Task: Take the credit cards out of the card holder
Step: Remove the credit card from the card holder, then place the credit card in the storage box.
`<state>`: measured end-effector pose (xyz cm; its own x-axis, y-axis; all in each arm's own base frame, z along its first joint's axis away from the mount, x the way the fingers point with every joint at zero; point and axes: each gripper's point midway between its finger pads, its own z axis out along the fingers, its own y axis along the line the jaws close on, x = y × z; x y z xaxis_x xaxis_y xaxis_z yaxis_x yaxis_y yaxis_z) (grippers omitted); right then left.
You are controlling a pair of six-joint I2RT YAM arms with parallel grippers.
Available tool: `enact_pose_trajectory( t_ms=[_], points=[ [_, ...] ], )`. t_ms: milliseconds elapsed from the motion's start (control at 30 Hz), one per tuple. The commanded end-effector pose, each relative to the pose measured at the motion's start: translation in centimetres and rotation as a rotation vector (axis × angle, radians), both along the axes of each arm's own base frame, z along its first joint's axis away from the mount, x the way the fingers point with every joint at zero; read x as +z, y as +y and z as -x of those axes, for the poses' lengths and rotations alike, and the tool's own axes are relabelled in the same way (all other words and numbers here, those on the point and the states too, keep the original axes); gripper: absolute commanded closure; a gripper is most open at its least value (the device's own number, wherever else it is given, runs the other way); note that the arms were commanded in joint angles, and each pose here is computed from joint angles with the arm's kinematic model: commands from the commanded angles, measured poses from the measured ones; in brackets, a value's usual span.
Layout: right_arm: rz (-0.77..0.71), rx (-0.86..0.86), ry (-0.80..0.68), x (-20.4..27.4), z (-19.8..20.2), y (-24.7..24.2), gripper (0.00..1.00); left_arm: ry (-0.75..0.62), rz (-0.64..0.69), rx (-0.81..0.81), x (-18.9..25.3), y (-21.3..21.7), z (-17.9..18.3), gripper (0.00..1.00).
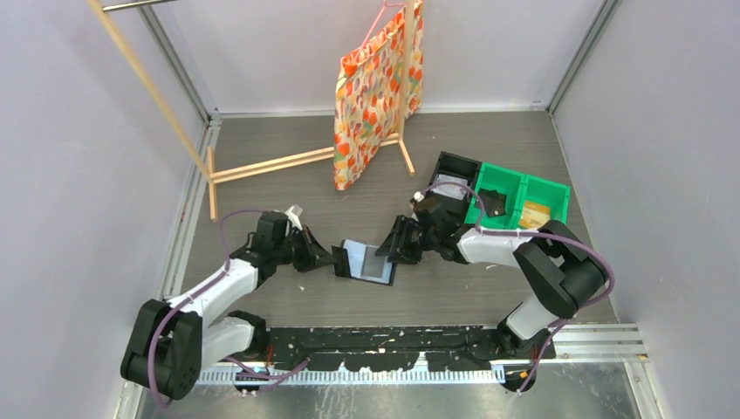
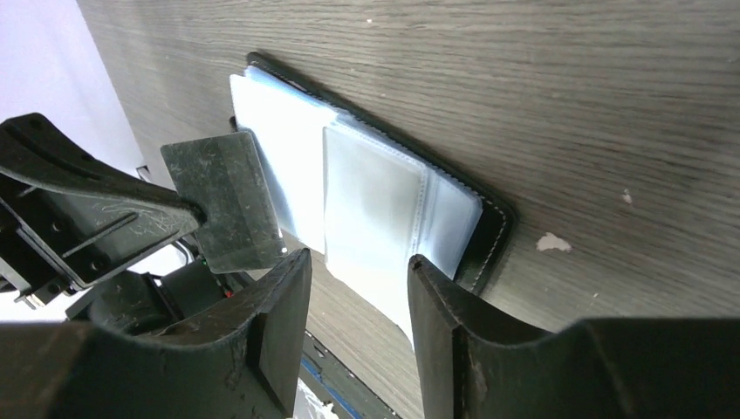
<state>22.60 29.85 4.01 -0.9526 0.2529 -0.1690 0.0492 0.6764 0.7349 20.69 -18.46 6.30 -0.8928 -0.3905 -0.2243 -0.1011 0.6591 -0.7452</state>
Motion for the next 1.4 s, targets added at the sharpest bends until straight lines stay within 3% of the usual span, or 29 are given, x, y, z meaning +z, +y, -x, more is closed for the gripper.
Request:
enact_pose_trajectory(
  t_ms=[0,367,700,800,967,1133,1367],
  points=[
    [-0.054,0.025,-0.121,4.0,-1.2,0.7,0.5,-0.102,0.053,-0.036,3.8,-0.9,-1.2,0.99],
    [-0.358,0.226,-0.245,12.1,0.7,4.2,0.47,-0.275,0.315,-0.185,11.4,-3.9,-0.9,1.0],
    [-0.519,0.251,-0.235,14.5,1.1,5.4,0.44,-0.328,0.439,-0.216,14.6,-4.9,-1.1,0.99],
    [-0.698,0.24,-0.245,17.4,1.3,5.5,0.48,-0.318,0.471,-0.22,14.8,-5.2,-1.2,0.99],
    [-0.865,0.214,-0.215,19.1,1.2,5.1,0.6,-0.325,0.471,-0.209,14.9,-5.1,-1.3,0.99],
    [-0.909,0.204,-0.21,19.3,1.1,4.9,0.67,-0.33,0.47,-0.2,15.1,-4.9,-1.5,1.0],
    [-0.907,0.192,-0.212,19.2,0.9,4.4,0.68,-0.325,0.469,-0.19,14.9,-4.6,-1.9,0.99]
  ],
)
